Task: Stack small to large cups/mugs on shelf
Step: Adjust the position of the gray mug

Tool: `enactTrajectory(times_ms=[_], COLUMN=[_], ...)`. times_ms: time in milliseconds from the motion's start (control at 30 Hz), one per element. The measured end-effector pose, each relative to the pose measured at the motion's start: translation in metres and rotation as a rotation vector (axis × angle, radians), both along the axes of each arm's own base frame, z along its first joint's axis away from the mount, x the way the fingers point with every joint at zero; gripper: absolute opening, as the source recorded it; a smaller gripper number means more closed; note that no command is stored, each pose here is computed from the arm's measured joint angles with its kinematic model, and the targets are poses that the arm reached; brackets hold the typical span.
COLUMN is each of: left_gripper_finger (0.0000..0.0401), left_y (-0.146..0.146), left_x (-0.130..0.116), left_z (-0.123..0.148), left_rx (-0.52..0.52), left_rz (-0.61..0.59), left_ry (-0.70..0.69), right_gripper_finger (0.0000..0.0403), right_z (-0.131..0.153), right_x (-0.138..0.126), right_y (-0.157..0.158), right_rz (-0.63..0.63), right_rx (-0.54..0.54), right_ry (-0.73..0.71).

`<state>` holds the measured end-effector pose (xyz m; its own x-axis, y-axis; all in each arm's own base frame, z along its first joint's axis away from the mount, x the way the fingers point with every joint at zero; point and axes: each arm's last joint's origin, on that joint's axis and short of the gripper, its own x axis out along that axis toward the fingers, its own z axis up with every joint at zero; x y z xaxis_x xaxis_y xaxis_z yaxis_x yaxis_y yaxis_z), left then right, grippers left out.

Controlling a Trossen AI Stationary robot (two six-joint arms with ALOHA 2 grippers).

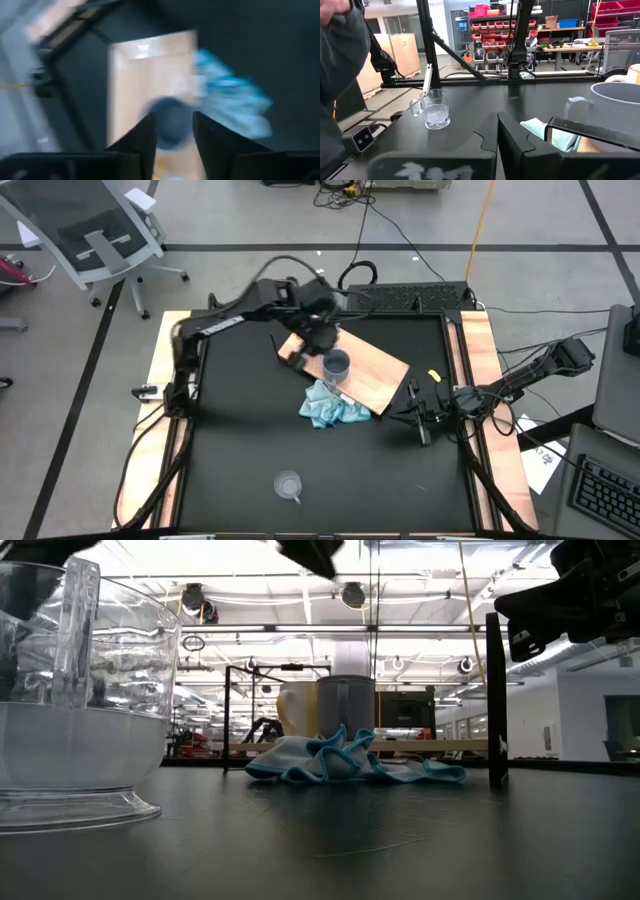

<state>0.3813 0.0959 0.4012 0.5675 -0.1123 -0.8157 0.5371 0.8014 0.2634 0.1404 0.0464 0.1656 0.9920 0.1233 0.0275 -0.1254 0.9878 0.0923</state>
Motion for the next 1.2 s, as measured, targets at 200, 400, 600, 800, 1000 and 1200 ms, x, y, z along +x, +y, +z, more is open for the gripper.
enactTrajectory(times_ms=[200, 400, 600, 800, 1000, 1200], left_gripper_finger=[0.0012, 0.0003, 0.0002, 0.0001, 0.0001, 0.0001], left_y=[-0.025, -0.049, -0.061, -0.066, -0.070, -0.076], left_x=[-0.052, -0.087, -0.129, -0.162, -0.185, -0.203], left_z=[0.026, 0.016, -0.021, -0.074, -0.132, -0.175], left_rx=[-0.194, -0.236, -0.298, -0.375, -0.492, -0.531], left_rz=[-0.047, -0.056, -0.076, 0.092, 0.241, 0.202], left_ry=[0.095, 0.144, -0.012, -0.293, -0.460, -0.632], right_gripper_finger=[0.0000, 0.0000, 0.0000, 0.0000, 0.0000, 0.0000], right_z=[-0.001, -0.001, -0.001, -0.001, -0.001, -0.001], right_x=[0.000, 0.000, 0.000, 0.000, 0.000, 0.000], right_y=[0.000, 0.000, 0.000, 0.000, 0.000, 0.000], right_rz=[0.000, 0.000, 0.000, 0.000, 0.000, 0.000], right_rx=[-0.002, 0.002, 0.003, 0.005, 0.005, 0.005], right_ry=[0.007, 0.007, 0.008, 0.007, 0.007, 0.008])
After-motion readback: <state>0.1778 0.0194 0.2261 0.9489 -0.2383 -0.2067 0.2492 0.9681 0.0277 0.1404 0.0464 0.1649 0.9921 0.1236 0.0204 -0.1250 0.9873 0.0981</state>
